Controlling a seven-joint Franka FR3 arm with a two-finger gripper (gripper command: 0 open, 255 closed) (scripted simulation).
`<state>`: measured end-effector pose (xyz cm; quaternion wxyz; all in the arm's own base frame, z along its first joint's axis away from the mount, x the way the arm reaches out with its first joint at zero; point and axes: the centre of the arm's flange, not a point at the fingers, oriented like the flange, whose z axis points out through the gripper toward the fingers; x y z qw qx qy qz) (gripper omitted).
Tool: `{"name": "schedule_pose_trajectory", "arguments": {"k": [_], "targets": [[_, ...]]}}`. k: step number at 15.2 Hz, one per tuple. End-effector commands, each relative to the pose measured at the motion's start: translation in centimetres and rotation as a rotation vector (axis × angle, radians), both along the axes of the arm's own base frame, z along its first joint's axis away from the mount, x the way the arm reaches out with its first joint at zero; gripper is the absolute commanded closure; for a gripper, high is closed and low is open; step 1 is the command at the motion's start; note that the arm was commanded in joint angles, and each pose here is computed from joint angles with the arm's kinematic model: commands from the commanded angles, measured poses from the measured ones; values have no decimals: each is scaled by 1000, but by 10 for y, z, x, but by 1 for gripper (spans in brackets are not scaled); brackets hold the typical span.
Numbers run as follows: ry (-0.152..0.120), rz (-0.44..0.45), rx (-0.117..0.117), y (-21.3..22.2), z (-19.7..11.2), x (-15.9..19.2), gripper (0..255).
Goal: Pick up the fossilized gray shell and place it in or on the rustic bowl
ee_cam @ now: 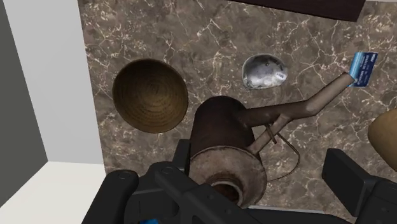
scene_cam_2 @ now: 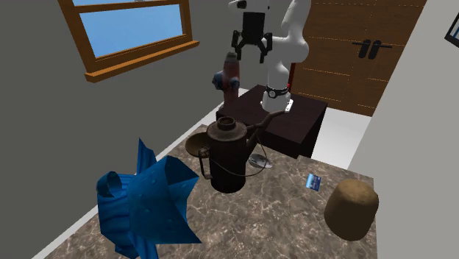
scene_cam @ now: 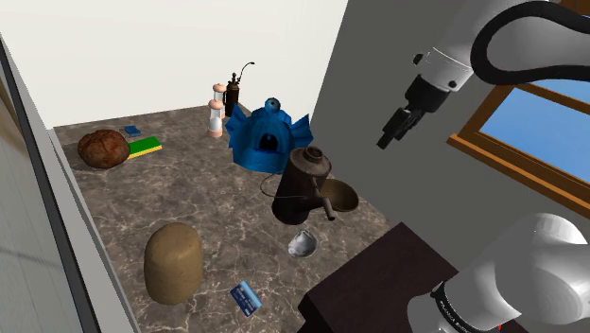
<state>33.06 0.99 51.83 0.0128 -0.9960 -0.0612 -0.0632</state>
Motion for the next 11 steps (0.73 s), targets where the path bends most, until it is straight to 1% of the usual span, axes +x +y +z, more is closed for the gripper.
{"name": "schedule_pose_trajectory", "arguments": {"k": [1, 11], "targets": [[-6, 28, -4, 6, -29, 0, 0], [-25, 165, -22, 38, -157, 7, 0]]}}
